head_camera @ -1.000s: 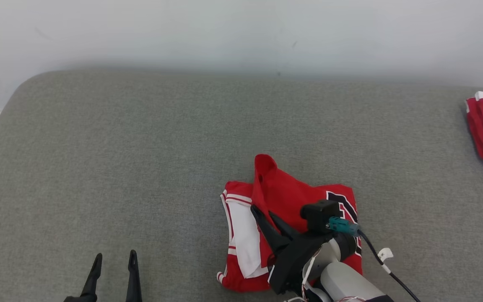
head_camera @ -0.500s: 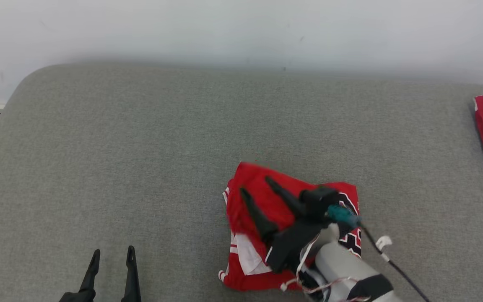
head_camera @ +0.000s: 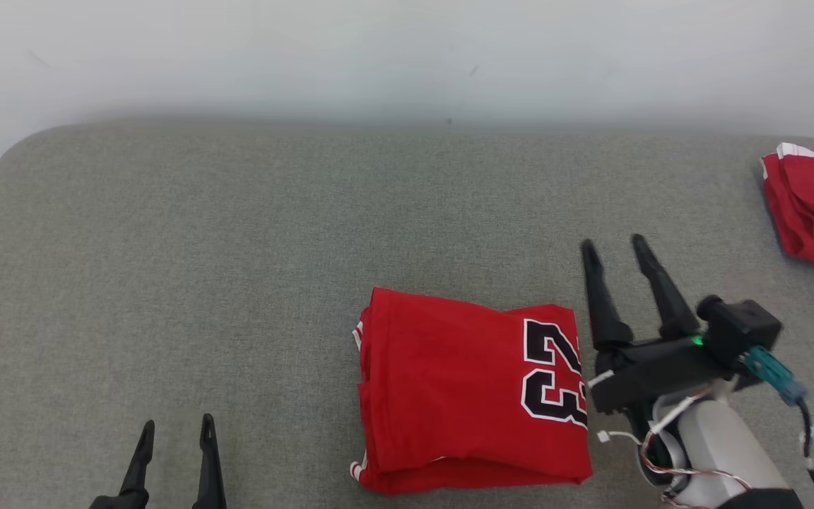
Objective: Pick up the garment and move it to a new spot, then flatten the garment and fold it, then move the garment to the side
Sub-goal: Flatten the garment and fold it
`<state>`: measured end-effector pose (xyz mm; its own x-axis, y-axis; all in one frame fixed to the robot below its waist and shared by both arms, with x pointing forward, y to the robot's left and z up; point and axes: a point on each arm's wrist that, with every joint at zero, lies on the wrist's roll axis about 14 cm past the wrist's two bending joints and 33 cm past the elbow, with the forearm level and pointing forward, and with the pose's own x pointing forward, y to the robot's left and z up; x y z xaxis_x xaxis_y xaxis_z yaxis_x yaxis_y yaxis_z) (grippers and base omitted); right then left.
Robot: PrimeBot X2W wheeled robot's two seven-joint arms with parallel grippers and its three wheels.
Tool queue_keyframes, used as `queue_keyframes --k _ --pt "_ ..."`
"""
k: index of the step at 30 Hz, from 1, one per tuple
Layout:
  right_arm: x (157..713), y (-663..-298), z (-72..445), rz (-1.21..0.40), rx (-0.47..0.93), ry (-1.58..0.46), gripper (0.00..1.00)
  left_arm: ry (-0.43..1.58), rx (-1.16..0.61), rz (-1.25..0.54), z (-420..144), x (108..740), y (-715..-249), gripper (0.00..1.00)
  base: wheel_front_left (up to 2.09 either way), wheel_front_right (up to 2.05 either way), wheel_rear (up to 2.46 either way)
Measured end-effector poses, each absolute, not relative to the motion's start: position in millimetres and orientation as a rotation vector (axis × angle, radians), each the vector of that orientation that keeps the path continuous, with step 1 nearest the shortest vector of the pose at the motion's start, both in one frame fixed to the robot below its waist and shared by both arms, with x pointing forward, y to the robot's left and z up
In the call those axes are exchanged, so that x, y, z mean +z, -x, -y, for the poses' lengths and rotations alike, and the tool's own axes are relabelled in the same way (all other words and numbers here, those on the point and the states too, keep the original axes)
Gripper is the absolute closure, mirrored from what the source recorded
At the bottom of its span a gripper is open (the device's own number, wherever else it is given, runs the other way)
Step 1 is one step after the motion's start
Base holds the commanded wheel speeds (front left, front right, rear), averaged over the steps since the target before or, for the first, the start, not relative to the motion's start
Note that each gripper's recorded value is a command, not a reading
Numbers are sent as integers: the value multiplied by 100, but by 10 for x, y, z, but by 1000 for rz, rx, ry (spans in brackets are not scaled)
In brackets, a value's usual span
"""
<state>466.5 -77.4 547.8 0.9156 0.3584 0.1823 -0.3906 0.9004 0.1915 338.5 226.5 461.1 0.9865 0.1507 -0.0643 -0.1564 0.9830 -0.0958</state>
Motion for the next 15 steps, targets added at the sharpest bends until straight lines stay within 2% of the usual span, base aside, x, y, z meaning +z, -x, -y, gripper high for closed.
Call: queue_keyframes --k 8,15 --pt "5369 -4486 1410 155 206 -201 0 81 154 -37 -2270 4675 -3432 0 0 0 0" --pt "5265 -4190 1603 138 144 -179 0 58 117 -18 -2179 4736 -3477 0 0 0 0"
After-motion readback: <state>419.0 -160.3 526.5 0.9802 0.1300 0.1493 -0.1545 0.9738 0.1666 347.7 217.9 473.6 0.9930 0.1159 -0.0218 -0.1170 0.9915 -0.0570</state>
